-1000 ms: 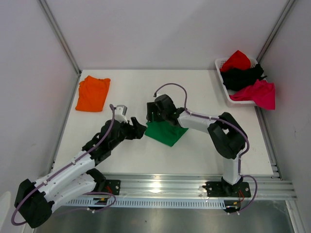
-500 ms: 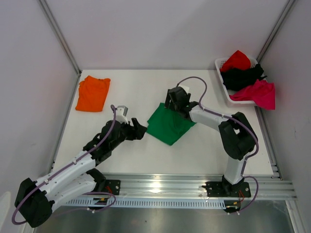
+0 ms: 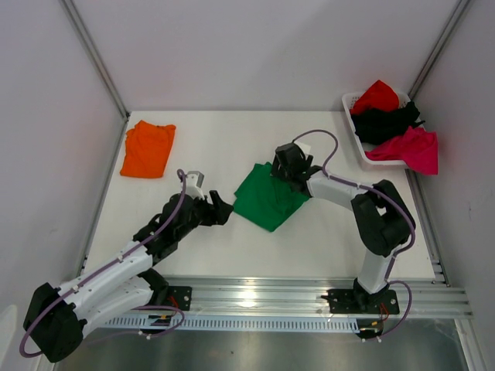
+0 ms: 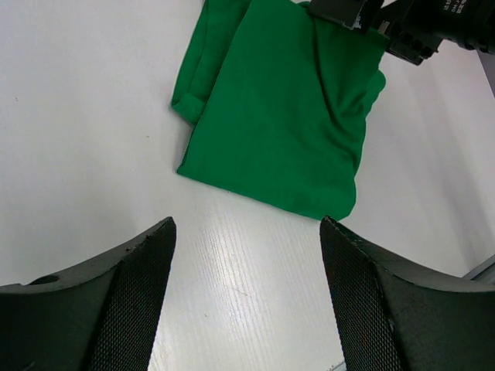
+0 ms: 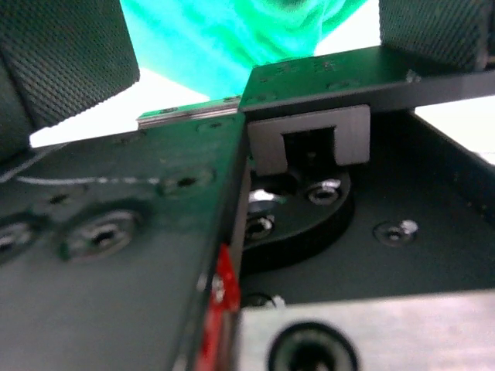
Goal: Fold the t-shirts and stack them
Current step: Fold the tshirt
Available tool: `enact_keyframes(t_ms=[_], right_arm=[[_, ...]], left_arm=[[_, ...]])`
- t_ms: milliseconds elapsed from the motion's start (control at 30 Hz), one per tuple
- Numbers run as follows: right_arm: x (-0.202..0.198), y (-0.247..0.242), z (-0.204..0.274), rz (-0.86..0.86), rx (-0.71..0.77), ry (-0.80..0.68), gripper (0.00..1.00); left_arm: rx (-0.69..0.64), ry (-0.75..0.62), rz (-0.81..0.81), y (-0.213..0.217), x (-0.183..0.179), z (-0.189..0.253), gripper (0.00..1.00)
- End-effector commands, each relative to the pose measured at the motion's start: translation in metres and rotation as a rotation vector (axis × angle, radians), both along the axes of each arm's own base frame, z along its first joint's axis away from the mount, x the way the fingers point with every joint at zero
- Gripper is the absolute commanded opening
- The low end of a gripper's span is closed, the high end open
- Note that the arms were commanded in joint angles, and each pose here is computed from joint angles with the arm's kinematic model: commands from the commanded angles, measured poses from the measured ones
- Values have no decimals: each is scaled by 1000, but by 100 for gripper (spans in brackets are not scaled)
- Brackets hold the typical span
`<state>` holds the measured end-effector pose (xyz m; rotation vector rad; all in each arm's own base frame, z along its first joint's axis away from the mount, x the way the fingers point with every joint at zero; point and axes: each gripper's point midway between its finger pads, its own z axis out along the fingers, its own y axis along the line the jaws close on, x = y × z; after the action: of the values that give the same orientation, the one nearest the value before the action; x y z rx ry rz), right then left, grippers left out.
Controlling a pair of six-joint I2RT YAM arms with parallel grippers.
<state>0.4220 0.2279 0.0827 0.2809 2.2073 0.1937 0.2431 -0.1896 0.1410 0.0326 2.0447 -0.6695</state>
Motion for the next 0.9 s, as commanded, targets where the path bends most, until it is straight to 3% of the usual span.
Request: enact_keyframes(t_ms=[0, 267, 400, 533, 867], right_arm=[[11, 11, 59, 10, 54, -174, 75], [3, 17, 95, -5, -34, -295, 75], [0, 30, 109, 50, 34, -336, 75], [-6, 50, 102, 145, 98, -300, 75], [-5, 41, 59, 111, 128, -176, 75]], left_arm=[[-36, -12, 14, -1, 3, 6, 77], [-56, -17, 0, -7, 5, 4, 77], [-53, -11, -3, -7, 4, 3, 77], [-53, -14, 2, -5, 4, 3, 77], [-50, -32, 14, -1, 3, 8, 77]])
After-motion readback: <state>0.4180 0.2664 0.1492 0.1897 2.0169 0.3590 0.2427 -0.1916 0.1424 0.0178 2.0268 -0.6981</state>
